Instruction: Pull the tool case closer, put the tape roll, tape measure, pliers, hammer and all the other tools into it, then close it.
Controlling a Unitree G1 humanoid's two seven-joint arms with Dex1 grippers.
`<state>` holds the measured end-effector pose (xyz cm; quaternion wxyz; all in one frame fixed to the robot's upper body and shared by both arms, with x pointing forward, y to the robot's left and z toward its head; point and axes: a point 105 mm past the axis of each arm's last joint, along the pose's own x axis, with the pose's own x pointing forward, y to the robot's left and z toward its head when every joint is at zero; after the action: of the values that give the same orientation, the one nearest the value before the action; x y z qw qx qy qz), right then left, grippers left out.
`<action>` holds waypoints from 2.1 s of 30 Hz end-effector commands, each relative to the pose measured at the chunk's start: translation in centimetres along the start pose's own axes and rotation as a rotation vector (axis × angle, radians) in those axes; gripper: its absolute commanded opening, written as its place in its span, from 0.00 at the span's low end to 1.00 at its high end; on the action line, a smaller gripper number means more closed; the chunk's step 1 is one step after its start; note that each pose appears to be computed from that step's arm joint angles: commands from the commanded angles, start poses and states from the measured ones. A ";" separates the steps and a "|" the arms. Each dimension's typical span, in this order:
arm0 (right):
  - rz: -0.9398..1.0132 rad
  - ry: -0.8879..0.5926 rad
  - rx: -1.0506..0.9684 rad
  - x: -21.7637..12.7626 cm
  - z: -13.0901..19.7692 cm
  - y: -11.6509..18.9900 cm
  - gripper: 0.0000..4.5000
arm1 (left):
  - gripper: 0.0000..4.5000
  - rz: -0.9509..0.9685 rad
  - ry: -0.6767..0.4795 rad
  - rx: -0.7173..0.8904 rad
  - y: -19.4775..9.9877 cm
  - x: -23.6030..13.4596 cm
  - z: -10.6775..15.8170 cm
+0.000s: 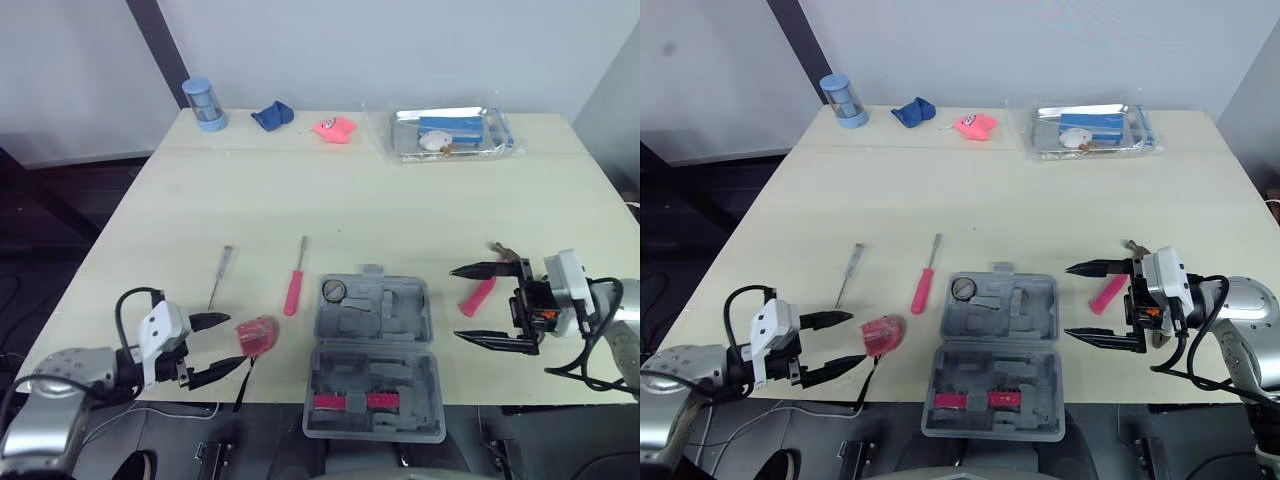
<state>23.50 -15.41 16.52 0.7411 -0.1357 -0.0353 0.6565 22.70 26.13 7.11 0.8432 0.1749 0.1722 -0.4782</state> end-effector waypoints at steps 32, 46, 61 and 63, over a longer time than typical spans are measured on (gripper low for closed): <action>0.006 -0.012 -0.067 0.5 1.5 0.0 1.00 | 0.98 -0.098 -0.013 0.073 1.2 4.0 -4.0; -0.001 -0.009 -0.065 0.4 1.5 0.2 1.00 | 0.67 -0.146 -0.066 0.038 0.7 3.5 -4.2; -0.054 -0.065 0.044 1.4 1.6 0.1 1.00 | 0.67 -0.393 -0.190 0.358 0.9 4.1 7.3; -0.107 -0.053 0.123 1.6 1.1 -0.2 1.00 | 0.67 -0.434 -0.218 0.394 0.3 5.2 9.5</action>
<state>23.73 -14.13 16.95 0.7733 -0.0844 -0.0249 0.6279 26.94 19.55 11.77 0.7075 0.2417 0.0364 -0.6631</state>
